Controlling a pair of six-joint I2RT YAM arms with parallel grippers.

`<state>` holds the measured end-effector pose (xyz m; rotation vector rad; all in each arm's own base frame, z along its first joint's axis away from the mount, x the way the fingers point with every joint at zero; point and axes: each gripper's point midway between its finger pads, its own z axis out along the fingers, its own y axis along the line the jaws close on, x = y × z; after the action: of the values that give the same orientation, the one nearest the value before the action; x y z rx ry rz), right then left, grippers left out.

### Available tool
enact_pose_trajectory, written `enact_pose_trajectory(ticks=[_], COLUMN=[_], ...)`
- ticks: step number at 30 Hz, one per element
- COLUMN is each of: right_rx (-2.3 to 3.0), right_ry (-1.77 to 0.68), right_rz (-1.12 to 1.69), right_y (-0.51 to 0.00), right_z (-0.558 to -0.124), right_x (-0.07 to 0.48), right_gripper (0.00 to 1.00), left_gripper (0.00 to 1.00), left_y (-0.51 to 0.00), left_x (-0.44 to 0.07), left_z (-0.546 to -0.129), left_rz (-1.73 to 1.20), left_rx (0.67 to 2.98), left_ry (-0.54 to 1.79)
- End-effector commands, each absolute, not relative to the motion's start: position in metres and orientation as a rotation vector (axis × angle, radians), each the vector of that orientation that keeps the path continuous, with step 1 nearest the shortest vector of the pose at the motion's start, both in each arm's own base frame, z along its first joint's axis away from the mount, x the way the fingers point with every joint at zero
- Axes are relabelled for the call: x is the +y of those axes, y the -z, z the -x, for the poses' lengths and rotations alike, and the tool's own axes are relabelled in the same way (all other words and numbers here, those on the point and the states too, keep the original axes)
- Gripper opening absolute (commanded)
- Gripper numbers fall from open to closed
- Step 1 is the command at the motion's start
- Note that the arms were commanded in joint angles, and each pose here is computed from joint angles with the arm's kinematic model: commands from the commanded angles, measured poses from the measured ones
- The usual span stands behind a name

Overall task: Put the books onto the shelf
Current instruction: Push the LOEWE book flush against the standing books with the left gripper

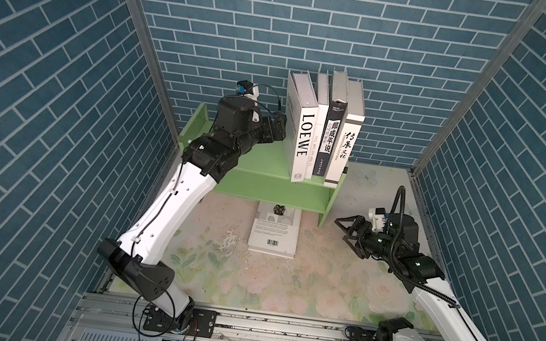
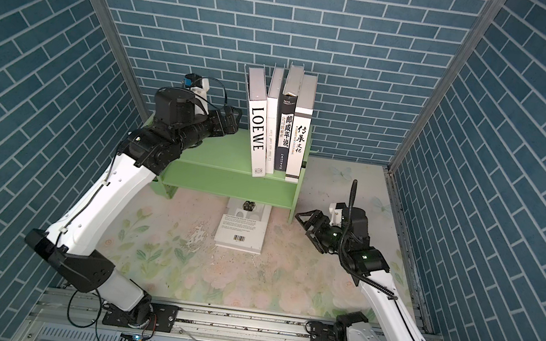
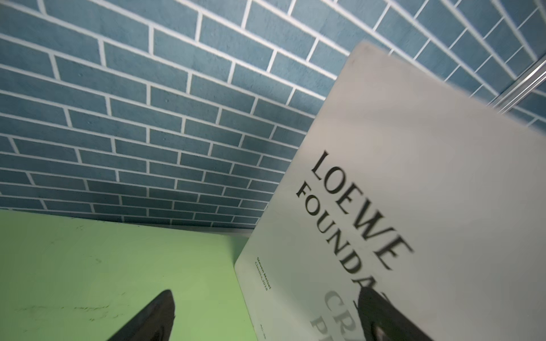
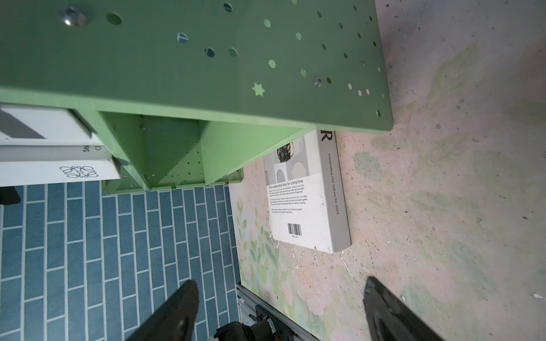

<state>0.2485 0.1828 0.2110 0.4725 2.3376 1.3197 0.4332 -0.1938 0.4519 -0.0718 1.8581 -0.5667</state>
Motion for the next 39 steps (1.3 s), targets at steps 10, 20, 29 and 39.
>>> enact_pose_trajectory(ticks=[10, 20, 29, 39], right_rx=[2.289, 2.289, 2.275, 2.259], right_ry=[-1.255, -1.231, -1.222, -1.225], right_rz=[-0.507, -0.536, -0.559, -0.564], right_y=[-0.222, -0.219, -0.219, -0.221], right_z=[-0.253, -0.257, -0.256, -0.251], right_x=[0.171, 0.168, 0.164, 0.161], right_gripper=[0.88, 0.88, 0.88, 0.88], left_gripper=[0.99, 1.00, 1.00, 1.00], left_y=[-0.435, -0.429, -0.432, -0.426], left_x=[-0.205, -0.233, -0.243, -0.229], left_z=[-0.484, -0.494, -0.490, -0.489], left_rz=[0.051, -0.045, -0.059, -0.014], left_rx=[1.844, 1.839, 1.821, 1.857], left_ry=[0.707, 0.821, 0.856, 0.772])
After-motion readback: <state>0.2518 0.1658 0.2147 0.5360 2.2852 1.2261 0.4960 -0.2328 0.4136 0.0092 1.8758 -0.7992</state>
